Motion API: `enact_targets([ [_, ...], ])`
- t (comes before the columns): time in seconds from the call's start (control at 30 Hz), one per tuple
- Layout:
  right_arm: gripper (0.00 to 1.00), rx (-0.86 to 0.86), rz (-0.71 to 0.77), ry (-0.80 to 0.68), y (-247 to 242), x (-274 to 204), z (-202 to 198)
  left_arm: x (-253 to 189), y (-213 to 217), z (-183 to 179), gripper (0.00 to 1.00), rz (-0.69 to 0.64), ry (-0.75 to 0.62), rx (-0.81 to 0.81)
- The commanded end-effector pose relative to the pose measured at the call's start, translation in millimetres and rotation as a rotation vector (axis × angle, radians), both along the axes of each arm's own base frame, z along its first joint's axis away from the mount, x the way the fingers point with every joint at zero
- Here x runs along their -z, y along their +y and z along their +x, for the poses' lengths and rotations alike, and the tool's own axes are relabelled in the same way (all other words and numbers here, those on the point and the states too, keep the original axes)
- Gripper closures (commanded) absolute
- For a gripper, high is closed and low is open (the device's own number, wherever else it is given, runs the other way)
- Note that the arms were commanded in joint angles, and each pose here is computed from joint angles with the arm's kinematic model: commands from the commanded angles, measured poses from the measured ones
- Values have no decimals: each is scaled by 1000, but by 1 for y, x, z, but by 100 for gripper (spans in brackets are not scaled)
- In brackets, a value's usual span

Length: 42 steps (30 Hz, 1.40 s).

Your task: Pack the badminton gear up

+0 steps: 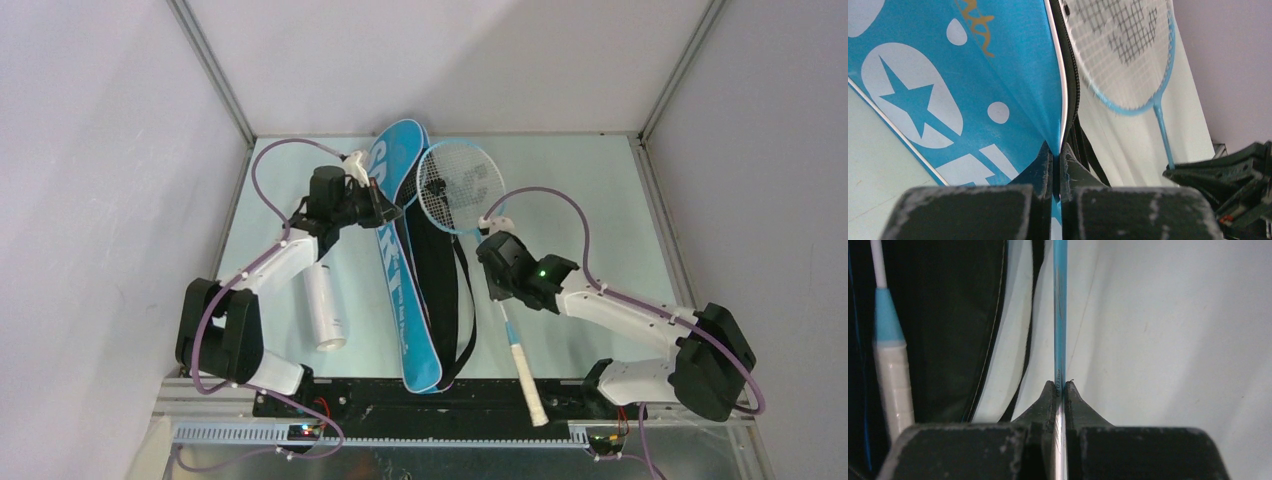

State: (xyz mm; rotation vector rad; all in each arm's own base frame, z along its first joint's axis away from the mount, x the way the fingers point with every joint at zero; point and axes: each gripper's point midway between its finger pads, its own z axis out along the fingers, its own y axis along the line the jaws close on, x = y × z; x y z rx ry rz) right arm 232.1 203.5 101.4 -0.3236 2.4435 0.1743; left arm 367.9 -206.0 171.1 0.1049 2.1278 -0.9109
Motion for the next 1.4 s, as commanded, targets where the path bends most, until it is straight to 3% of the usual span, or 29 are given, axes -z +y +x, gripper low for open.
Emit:
enact_targets([
  [0.0,100,-28,10,6,16,7,-12,-40,-1,25,100,-30,-114,-22],
  [0.5,100,-258,-21,19,74,24,-40,-31,1,24,100,6,-88,-21],
  [0.73,100,-248,29,-49,104,3,-16,-20,-16,13,100,38,-53,39],
  [0.97,100,-239,176,-54,138,-14,7,-17,-34,-1,100,24,-43,111],
  [1.37,100,-214,396,-153,162,-44,59,-32,-63,-39,100,-113,-34,266],
])
